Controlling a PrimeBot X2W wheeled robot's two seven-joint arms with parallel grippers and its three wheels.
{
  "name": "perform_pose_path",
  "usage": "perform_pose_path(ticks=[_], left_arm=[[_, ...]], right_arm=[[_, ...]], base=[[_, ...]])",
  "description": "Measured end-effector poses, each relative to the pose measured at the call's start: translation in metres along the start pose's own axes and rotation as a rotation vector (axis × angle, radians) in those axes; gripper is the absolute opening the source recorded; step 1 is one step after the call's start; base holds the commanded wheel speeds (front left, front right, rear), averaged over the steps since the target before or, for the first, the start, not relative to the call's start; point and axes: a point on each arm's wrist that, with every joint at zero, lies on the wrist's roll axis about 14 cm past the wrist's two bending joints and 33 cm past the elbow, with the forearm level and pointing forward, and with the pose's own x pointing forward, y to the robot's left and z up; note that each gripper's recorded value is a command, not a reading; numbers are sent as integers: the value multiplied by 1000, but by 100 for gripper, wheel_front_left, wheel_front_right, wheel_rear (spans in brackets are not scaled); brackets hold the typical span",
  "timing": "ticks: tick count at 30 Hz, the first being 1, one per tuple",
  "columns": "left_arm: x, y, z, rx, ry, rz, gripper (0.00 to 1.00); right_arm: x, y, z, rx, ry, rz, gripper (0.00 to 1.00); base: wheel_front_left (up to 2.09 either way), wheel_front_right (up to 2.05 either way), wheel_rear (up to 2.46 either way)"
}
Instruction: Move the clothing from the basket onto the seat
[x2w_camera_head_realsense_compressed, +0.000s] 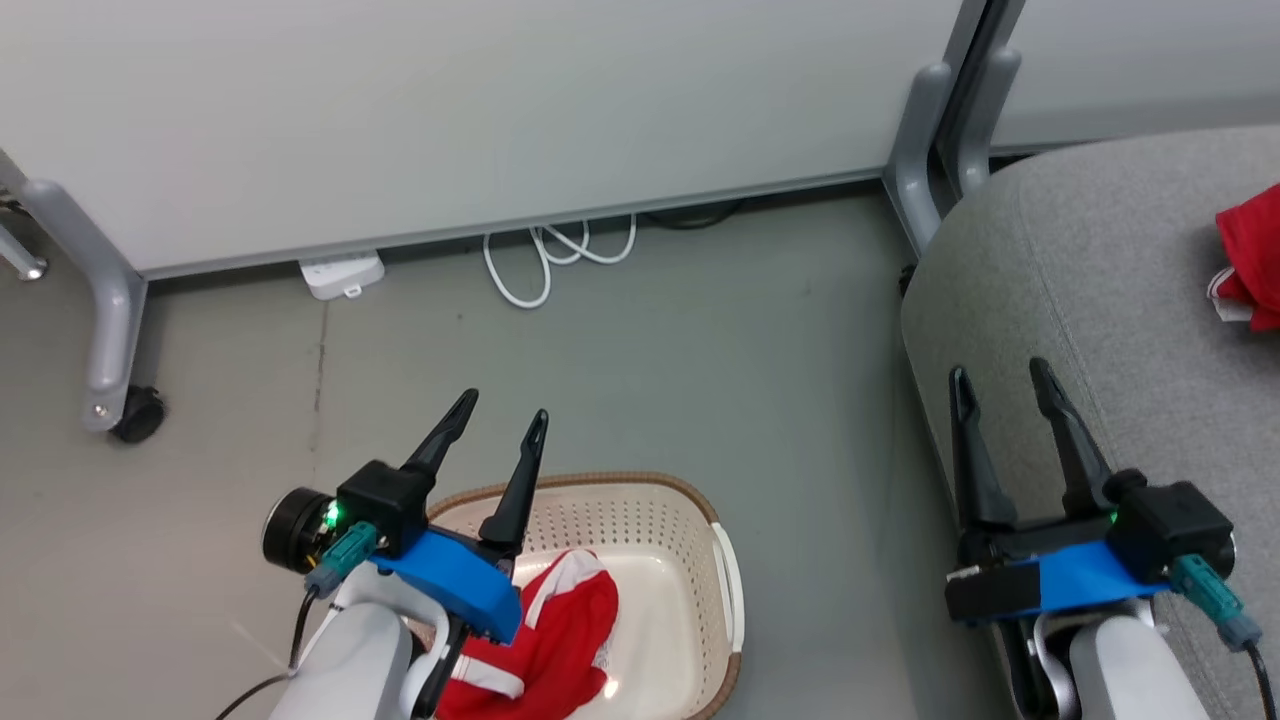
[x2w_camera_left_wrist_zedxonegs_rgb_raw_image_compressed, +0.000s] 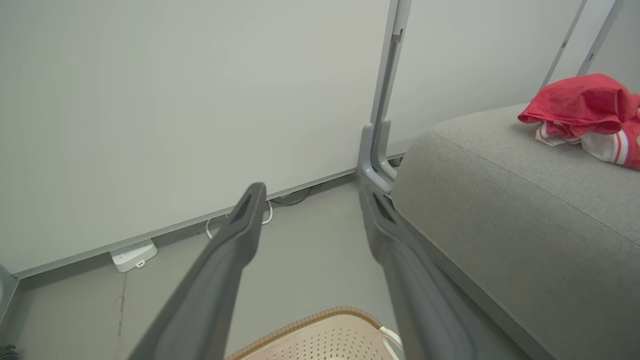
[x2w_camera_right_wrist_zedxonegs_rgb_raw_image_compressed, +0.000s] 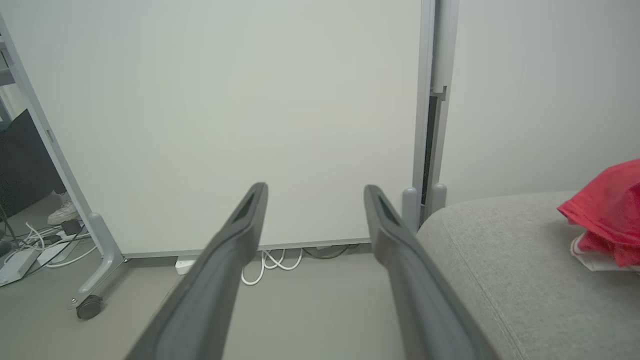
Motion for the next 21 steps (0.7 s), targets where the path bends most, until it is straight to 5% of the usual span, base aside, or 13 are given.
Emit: perform_pose_path(ticks=[11,21], left_arm=[[44,-20,-112,54,308,-215,100],[45,-21,-233,78,606,-348,100]], right_arm=[[63,-15,-11,-33,-31,-4,100],[98,-32,-67,-49,39,-16,100]], base=[[0,0,0],[0,0,0]])
